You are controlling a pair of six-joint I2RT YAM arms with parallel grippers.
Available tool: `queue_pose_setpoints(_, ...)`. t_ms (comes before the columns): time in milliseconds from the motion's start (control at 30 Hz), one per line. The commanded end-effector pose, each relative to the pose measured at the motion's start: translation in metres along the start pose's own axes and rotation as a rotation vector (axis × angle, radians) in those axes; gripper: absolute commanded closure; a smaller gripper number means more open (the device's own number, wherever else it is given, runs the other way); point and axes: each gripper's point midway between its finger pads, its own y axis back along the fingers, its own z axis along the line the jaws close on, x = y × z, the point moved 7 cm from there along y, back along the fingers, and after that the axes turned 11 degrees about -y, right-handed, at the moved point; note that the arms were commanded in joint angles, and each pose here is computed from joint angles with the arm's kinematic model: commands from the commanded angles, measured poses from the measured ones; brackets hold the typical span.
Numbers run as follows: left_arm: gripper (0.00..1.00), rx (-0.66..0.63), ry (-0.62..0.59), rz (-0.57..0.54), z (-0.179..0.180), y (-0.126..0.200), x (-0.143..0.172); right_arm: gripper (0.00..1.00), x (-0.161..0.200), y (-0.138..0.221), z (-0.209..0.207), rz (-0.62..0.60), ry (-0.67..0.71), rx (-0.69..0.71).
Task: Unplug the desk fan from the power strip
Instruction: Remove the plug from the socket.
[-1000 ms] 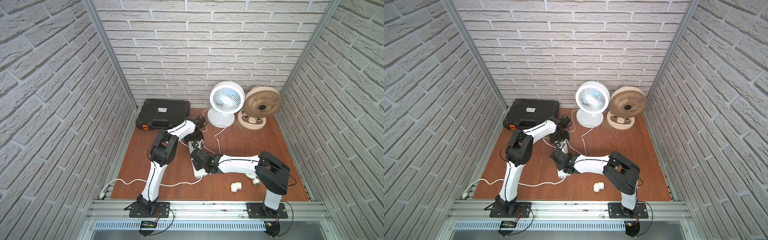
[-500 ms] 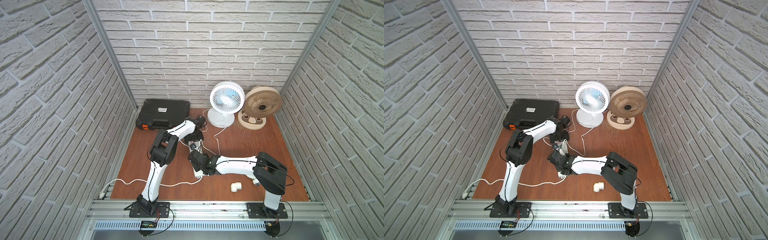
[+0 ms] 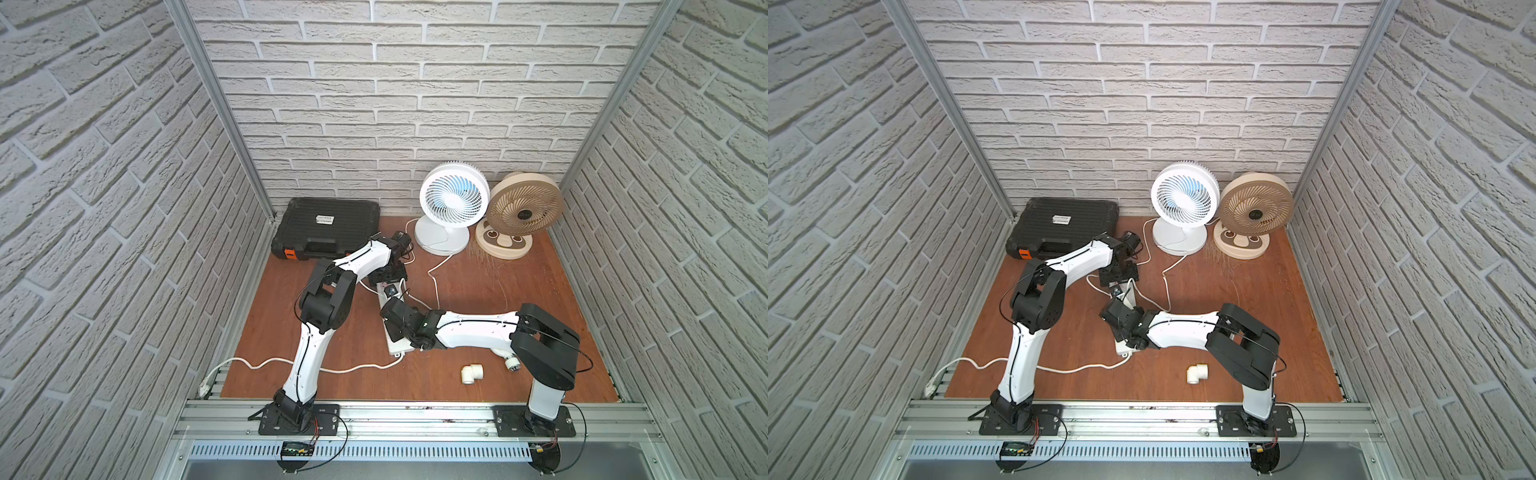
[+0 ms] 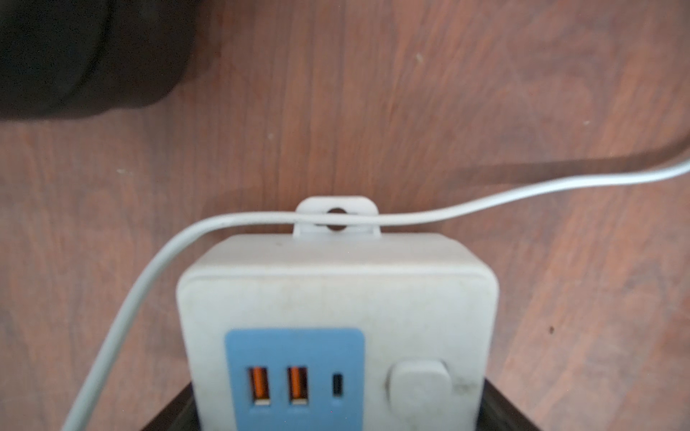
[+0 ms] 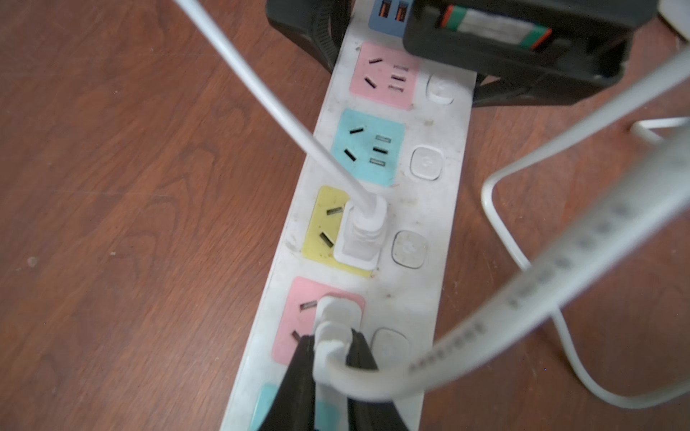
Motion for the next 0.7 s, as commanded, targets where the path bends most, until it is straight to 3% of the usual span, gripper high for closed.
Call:
queue_pose_setpoints(0,1.00,0.019,-0.001,0.155,0.0016,-0.0658,0.0296,0.97,-0.0080,0.0000,-0.0188,-0.002,-0.109,-0.008)
queue_pose_setpoints(333,1.00,0.028,-0.005,0.151,0.0000,-0.0657,0.0295,0.97,-0.0082,-0.0027,-0.0284,0.016,-0.158,-0.024)
queue_pose_setpoints(667,1.00,0.033,-0.005,0.154,-0.0016,-0.0667,0.0290,0.97,-0.0073,-0.0008,-0.0210,0.008,-0.052,0.061)
